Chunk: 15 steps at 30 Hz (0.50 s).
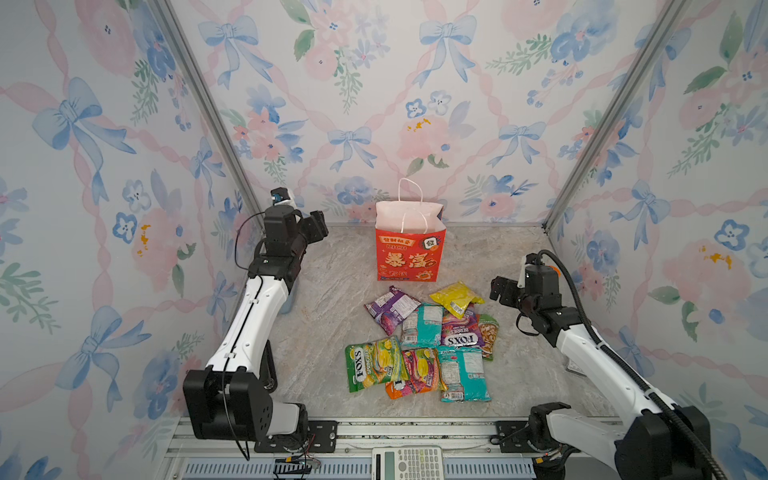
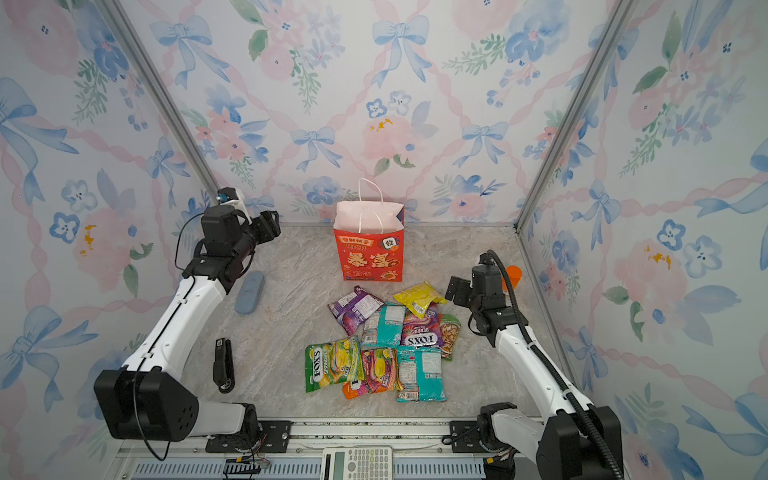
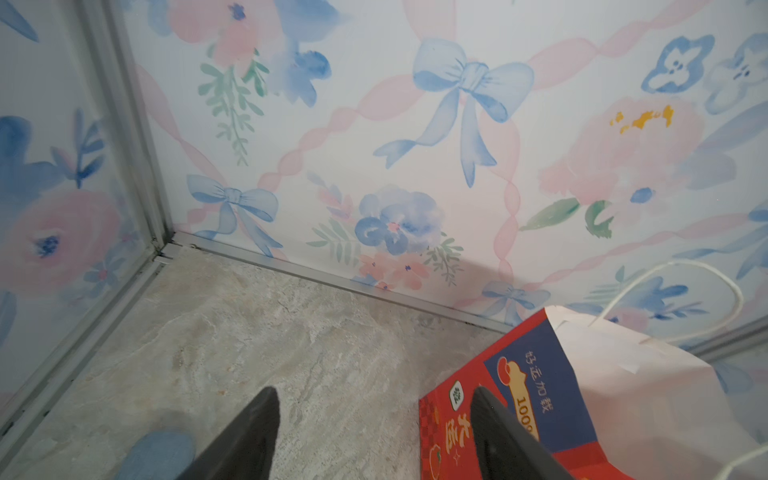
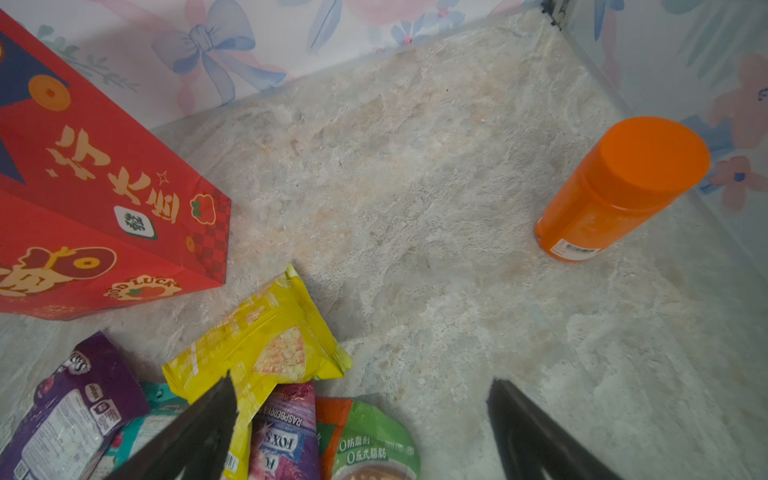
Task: Place the snacks into the paper bag
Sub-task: 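Raise both arms and move the left gripper toward the red paper bag, then lower the left gripper onto the bag rim while the right hovers over snacks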
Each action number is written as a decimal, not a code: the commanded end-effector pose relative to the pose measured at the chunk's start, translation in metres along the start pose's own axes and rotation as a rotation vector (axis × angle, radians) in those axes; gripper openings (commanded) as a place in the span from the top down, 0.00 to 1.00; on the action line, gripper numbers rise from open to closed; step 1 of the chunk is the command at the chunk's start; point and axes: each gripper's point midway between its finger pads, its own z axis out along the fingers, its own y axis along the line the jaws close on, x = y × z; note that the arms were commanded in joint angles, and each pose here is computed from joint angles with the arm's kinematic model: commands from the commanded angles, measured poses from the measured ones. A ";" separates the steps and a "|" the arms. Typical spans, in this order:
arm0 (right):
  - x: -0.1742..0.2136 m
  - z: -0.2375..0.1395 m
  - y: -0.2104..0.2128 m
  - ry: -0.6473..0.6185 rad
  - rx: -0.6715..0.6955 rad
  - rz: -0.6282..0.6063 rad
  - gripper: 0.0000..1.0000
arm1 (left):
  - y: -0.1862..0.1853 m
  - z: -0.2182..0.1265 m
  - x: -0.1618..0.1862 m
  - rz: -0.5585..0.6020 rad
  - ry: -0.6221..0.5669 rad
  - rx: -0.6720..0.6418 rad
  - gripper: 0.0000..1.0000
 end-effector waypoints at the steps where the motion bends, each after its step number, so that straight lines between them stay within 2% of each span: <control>1: 0.010 0.001 0.008 0.079 -0.003 -0.055 0.03 | -0.020 0.008 0.048 0.023 0.264 0.137 0.30; 6: 0.017 0.004 0.022 0.105 -0.028 -0.085 0.03 | -0.052 0.021 0.042 0.045 0.287 0.231 0.32; 15: 0.028 0.003 0.036 0.140 -0.041 -0.134 0.03 | -0.090 0.048 0.036 0.127 0.328 0.255 0.35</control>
